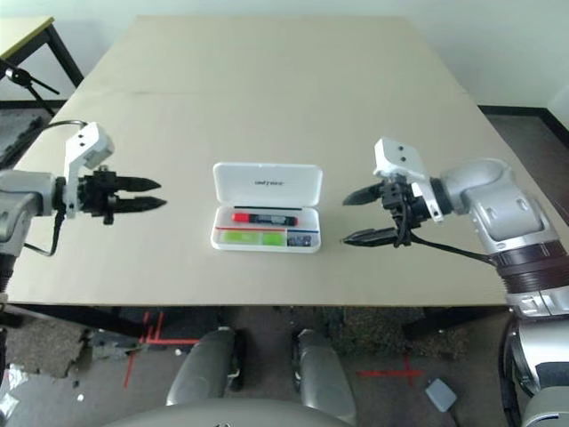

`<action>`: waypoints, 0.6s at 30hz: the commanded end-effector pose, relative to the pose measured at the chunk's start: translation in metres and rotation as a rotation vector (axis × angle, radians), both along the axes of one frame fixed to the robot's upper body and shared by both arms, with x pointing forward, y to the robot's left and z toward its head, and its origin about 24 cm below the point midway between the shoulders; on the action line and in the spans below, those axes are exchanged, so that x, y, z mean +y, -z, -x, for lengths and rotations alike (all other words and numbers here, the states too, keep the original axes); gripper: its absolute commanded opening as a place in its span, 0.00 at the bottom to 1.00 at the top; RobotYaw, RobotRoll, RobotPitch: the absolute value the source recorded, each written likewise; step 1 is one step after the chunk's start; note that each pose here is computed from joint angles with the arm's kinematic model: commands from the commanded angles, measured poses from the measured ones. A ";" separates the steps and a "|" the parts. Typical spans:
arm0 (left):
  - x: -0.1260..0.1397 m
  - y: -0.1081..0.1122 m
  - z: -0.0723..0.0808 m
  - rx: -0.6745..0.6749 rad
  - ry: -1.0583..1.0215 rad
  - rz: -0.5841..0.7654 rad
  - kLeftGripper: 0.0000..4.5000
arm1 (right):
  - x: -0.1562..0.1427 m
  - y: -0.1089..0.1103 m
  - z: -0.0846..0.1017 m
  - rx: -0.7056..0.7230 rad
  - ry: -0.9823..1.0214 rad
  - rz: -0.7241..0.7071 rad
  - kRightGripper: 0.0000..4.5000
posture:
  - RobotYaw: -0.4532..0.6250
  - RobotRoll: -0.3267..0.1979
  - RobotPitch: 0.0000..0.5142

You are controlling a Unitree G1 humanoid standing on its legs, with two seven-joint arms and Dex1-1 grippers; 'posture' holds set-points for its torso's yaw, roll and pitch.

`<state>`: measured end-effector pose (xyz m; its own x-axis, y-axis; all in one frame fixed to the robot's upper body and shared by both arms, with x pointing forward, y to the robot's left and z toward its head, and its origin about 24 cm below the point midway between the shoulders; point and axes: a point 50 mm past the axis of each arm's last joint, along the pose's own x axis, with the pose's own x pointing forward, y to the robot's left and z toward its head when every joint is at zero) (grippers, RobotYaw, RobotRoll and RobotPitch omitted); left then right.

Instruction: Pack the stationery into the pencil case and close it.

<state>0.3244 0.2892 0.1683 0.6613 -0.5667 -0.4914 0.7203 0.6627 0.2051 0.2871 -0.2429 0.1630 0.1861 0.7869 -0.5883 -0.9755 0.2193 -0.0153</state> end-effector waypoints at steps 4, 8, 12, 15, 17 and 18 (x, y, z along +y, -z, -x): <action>-0.003 -0.002 -0.024 -0.067 -0.092 -0.053 0.01 | -0.010 0.000 0.002 -0.018 0.043 0.005 1.00 | 0.65 0.62 0.21; -0.018 -0.005 -0.041 -0.079 -0.116 -0.073 0.01 | -0.012 0.003 0.007 -0.013 0.059 -0.002 1.00 | 0.64 0.62 0.21; -0.044 -0.007 -0.055 -0.094 -0.062 -0.078 0.01 | -0.014 0.004 0.009 -0.016 0.073 -0.005 1.00 | 0.63 0.62 0.20; -0.069 -0.007 -0.065 -0.109 0.011 -0.072 0.01 | -0.014 0.004 0.010 -0.016 0.085 -0.012 1.00 | 0.62 0.62 0.20; -0.085 -0.005 -0.068 -0.109 0.068 -0.073 0.01 | -0.014 0.004 0.011 -0.016 0.089 -0.016 1.00 | 0.61 0.62 0.20; -0.091 -0.004 -0.069 -0.109 0.093 -0.073 0.01 | -0.013 0.005 0.012 -0.016 0.090 -0.018 1.00 | 0.61 0.62 0.20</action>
